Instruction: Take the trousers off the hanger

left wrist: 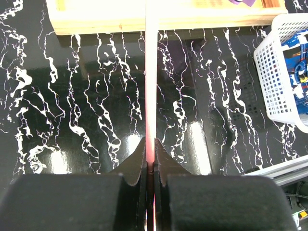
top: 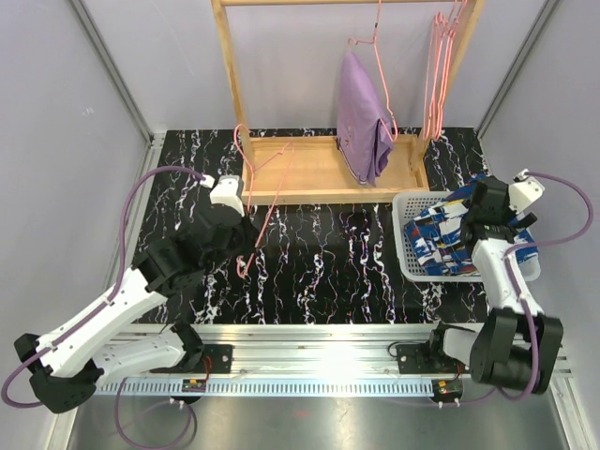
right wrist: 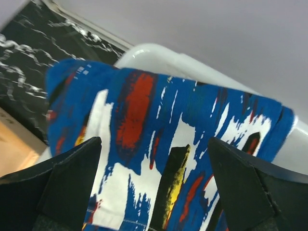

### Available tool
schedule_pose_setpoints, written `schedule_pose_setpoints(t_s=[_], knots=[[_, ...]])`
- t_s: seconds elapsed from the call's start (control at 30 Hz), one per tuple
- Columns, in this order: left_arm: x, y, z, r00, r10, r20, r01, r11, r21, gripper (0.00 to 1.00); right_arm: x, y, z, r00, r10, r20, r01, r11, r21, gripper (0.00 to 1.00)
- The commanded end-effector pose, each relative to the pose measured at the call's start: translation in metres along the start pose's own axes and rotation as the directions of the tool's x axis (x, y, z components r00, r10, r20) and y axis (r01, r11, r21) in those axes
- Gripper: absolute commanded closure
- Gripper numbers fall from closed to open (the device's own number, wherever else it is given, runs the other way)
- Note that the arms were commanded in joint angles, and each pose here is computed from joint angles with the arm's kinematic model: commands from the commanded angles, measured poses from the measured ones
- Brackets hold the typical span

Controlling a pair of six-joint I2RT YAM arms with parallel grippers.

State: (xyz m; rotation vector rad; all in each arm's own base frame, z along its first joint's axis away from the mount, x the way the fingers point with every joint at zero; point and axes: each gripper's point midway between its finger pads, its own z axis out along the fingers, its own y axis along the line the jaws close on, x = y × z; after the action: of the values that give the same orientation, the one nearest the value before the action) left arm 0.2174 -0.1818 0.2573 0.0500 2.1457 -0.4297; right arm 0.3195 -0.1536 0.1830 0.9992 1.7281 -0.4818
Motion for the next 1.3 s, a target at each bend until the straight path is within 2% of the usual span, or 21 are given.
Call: schedule_pose_setpoints(t_s=[0.0, 0.1, 0.17, 0.27, 0.33, 0.37, 0.6, 0.73, 0.83, 1.03, 1.27], knots=[[-0.032, -0.012, -0.02, 0.996, -0.024, 0.089, 0.018, 0.997, 0.07, 1.0, 0.01, -0.003, 0.022, 0.999, 0.044, 0.012, -0.045, 0.995, 0.084, 0.01], [-0.038, -0.015, -0.028, 0.995, -0.008, 0.098, -0.002, 0.995, 0.099, 1.0, 0.048, -0.002, 0.039, 0.996, 0.065, -0.067, -0.061, 0.996, 0.07, 0.01], [-0.041, -0.016, -0.035, 0.995, 0.01, 0.104, -0.022, 0.993, 0.115, 1.0, 0.055, 0.008, 0.046, 0.991, 0.104, -0.084, -0.102, 0.994, 0.031, 0.01], [-0.046, -0.014, -0.046, 0.992, 0.023, 0.123, -0.039, 0.991, 0.13, 1.0, 0.086, 0.006, 0.055, 0.968, 0.157, -0.194, -0.153, 0.988, 0.036, 0.01], [-0.049, -0.013, -0.049, 0.991, 0.024, 0.133, -0.042, 0.99, 0.131, 1.0, 0.096, -0.002, 0.061, 0.945, 0.234, -0.229, -0.225, 0.972, 0.065, 0.01], [-0.051, -0.014, -0.052, 0.99, 0.021, 0.14, -0.041, 0.989, 0.14, 1.0, 0.102, -0.009, 0.063, 0.943, 0.229, -0.24, -0.212, 0.972, 0.098, 0.01], [-0.055, -0.024, -0.051, 0.989, 0.043, 0.138, -0.067, 0.982, 0.174, 1.0, 0.096, -0.016, 0.063, 0.938, 0.228, -0.261, -0.19, 0.968, 0.163, 0.0], [-0.077, -0.027, -0.062, 0.981, 0.034, 0.193, -0.068, 0.983, 0.169, 1.0, 0.116, -0.014, 0.069, 0.849, 0.364, -0.384, -0.325, 0.931, 0.166, 0.01], [-0.099, -0.022, -0.072, 0.969, 0.038, 0.244, -0.07, 0.99, 0.125, 1.0, 0.118, -0.02, 0.075, 0.861, 0.307, -0.406, -0.256, 0.951, 0.175, 0.02], [-0.126, -0.008, -0.076, 0.954, 0.07, 0.292, -0.071, 0.997, -0.009, 1.0, 0.094, -0.011, 0.064, 0.872, 0.293, -0.392, -0.273, 0.956, 0.108, 0.02], [-0.147, -0.016, -0.064, 0.941, 0.106, 0.32, -0.092, 0.994, -0.058, 1.0, -0.019, -0.004, 0.012, 0.929, 0.321, -0.184, -0.327, 0.945, -0.001, 0.01]])
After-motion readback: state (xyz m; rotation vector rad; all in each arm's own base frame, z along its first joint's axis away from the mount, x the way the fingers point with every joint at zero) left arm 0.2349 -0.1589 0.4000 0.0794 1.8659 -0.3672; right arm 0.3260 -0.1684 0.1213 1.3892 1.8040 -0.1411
